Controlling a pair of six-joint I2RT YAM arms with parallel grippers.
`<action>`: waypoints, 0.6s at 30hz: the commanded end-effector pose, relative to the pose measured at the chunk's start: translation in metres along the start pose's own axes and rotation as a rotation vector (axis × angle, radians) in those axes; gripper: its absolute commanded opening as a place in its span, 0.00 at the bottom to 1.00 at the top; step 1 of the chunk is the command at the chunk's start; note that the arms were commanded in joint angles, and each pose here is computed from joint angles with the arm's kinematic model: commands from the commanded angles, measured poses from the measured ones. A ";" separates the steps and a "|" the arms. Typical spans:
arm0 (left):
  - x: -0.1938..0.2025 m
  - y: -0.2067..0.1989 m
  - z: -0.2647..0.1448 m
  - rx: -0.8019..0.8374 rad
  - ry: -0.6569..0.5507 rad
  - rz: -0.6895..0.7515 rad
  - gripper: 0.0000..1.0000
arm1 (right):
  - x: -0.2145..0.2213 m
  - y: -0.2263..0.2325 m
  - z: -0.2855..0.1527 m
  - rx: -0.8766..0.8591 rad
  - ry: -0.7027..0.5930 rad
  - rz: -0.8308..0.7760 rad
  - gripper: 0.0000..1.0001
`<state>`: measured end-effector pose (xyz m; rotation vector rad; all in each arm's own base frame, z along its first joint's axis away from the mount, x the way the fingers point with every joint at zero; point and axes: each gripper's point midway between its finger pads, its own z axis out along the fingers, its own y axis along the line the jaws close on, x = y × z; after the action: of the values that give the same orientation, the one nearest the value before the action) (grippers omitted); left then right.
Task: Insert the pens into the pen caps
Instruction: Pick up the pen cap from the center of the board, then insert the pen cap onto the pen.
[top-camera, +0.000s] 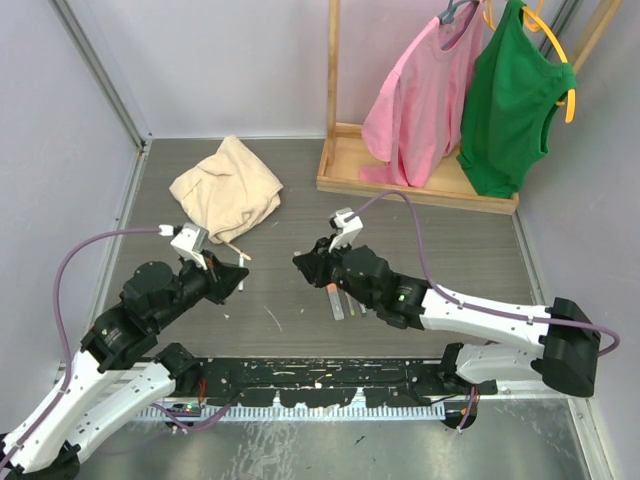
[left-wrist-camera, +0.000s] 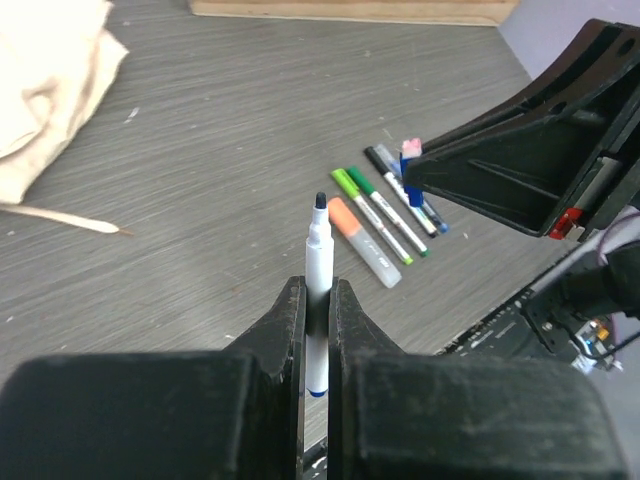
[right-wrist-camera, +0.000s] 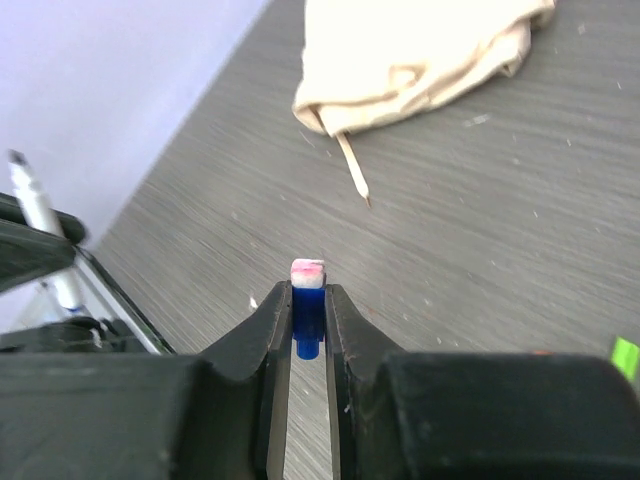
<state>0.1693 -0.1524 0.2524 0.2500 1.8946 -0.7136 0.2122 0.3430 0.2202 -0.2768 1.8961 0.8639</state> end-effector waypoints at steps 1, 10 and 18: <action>-0.020 -0.038 0.012 0.187 -0.049 0.005 0.00 | -0.075 0.032 -0.022 -0.172 -0.323 0.130 0.00; -0.020 -0.074 0.020 0.401 -0.068 0.011 0.00 | -0.122 0.049 -0.061 -0.393 -0.600 0.397 0.00; -0.021 -0.086 0.023 0.466 -0.052 0.031 0.00 | -0.138 0.072 -0.064 -0.541 -0.710 0.390 0.01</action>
<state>0.1595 -0.2216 0.2639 0.4959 1.7833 -1.0513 0.2070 0.3358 0.3331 0.0683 1.2766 1.3765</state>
